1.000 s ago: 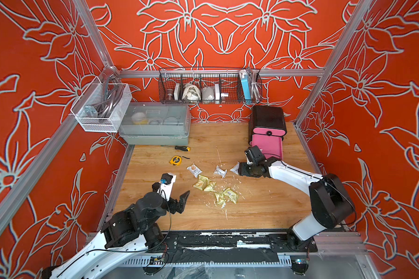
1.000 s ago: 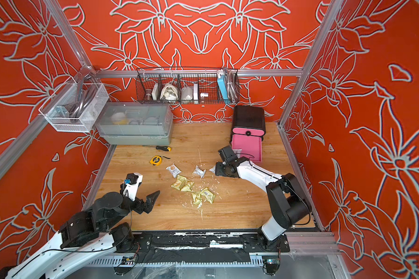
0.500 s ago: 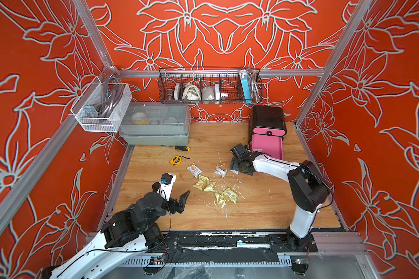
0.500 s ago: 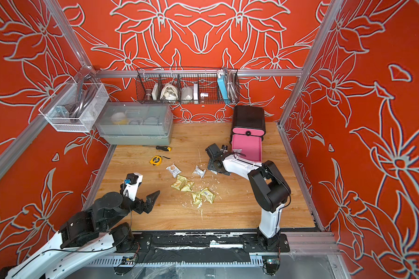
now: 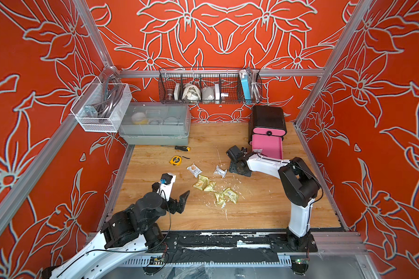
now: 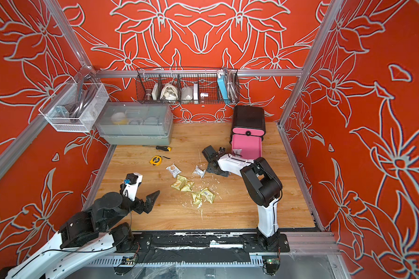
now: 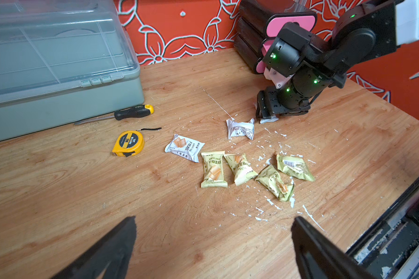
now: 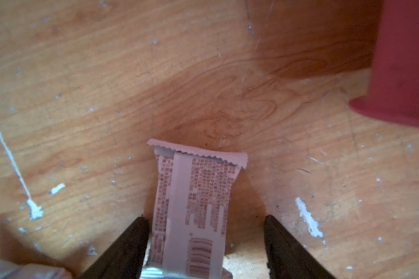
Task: Place the cookies into the drawer by color
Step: Pick up the cookie at the center of the board.
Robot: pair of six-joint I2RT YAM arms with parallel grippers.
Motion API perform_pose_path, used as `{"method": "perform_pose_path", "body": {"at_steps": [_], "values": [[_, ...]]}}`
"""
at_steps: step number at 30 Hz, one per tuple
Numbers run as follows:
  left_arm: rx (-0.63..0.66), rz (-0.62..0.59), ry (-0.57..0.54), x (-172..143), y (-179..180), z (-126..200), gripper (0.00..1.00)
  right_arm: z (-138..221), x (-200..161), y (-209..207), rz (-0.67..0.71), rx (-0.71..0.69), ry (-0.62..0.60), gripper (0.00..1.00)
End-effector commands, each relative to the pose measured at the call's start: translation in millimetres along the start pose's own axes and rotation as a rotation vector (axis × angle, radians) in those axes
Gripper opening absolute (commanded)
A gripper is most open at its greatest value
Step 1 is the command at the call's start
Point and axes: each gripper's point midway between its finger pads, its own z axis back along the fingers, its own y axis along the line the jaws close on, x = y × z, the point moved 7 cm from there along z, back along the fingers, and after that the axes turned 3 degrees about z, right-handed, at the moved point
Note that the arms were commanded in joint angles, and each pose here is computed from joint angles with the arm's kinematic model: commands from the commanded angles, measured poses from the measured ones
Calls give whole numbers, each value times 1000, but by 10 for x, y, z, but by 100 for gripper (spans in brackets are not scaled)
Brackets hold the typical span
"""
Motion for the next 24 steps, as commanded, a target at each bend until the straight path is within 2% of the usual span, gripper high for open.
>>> {"method": "perform_pose_path", "body": {"at_steps": [1, 6, 12, 15, 24], "values": [[-15, 8, -36, 73, -9, 47, 99, -61, -147, -80, 45, -28, 23, 71], [-14, 8, -37, 75, -5, 52, 99, -69, -159, -57, 88, 5, 34, 61], [-12, 7, -36, 72, -4, 51, 99, -14, -146, -36, 111, 49, 14, 42], [-14, 10, -38, 74, -5, 54, 99, 46, -125, -30, 128, 73, -1, 38], [-14, 8, -37, 75, -7, 50, 99, 517, 33, -124, 157, 132, -128, 38]]}}
